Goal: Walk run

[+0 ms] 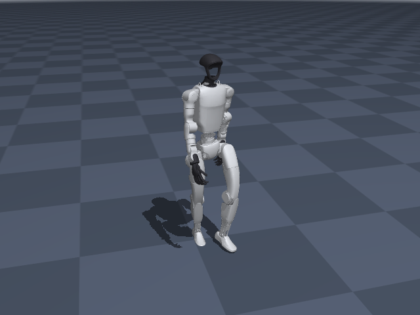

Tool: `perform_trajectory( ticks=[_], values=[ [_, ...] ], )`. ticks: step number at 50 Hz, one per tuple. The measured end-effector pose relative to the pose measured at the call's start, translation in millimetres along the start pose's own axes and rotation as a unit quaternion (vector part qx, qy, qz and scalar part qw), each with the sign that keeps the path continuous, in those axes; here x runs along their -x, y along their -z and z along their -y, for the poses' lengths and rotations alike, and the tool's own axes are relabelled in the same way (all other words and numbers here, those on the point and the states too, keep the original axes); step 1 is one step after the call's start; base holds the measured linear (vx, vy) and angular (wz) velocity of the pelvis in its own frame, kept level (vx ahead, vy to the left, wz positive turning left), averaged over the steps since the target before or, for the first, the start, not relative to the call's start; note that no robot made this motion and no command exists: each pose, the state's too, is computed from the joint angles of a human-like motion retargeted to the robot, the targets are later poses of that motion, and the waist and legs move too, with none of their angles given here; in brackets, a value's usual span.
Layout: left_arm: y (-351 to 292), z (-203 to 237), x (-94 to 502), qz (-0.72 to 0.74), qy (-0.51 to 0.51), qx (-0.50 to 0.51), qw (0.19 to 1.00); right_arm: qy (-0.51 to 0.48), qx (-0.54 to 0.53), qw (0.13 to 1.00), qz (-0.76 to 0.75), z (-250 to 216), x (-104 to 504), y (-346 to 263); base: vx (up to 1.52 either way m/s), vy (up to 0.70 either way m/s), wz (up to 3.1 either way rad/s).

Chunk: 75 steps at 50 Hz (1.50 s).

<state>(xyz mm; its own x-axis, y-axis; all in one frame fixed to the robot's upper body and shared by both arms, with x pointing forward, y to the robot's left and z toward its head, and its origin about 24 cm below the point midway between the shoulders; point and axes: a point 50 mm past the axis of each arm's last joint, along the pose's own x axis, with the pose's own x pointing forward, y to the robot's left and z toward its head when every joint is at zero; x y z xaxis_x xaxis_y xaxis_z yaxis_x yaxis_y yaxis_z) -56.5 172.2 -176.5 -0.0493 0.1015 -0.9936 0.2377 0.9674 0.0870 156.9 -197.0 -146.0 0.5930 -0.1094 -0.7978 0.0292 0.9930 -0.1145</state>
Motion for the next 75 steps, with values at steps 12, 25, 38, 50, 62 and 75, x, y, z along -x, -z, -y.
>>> perform_trajectory(
  ticks=[12, 25, 38, 50, 62, 75],
  values=[
    [-17.2, 0.7, -1.1, 0.006, 0.009, 0.043, 0.999, -0.022, -0.006, 1.0, -0.01, -10.2, 1.9, 7.1, 1.18, -0.03, -0.57],
    [-200.4, -97.8, 39.5, 0.302, -0.097, 0.055, 0.947, -0.011, 0.033, 0.984, -0.173, -3.6, 52.5, 121.6, 0.95, 0.02, 0.02],
    [-254.3, -131.0, 79.6, 0.407, -0.131, 0.031, 0.903, -0.02, -0.014, 0.966, -0.259, -7.2, 82.6, 164.4, 1.11, -0.23, 0.62],
    [-95.2, -31.2, 2.1, 0.14, -0.029, -0.036, 0.989, -0.012, 0.013, 0.992, -0.129, -5.5, 28.5, 81.0, 1.04, -0.22, -0.05],
    [1.4, 1.8, 1.0, -0.025, 0.022, 0.013, 0.999, -0.003, 0.03, 0.996, 0.08, -0.1, -11.0, -61.9, 0.94, -0.09, -0.51],
    [-101.2, -40.6, 3.0, 0.133, -0.024, 0.025, 0.991, -0.031, 0.041, 0.996, -0.078, -10.2, 18.0, 55.3, 1.11, 0.1, -0.4]
  ],
)
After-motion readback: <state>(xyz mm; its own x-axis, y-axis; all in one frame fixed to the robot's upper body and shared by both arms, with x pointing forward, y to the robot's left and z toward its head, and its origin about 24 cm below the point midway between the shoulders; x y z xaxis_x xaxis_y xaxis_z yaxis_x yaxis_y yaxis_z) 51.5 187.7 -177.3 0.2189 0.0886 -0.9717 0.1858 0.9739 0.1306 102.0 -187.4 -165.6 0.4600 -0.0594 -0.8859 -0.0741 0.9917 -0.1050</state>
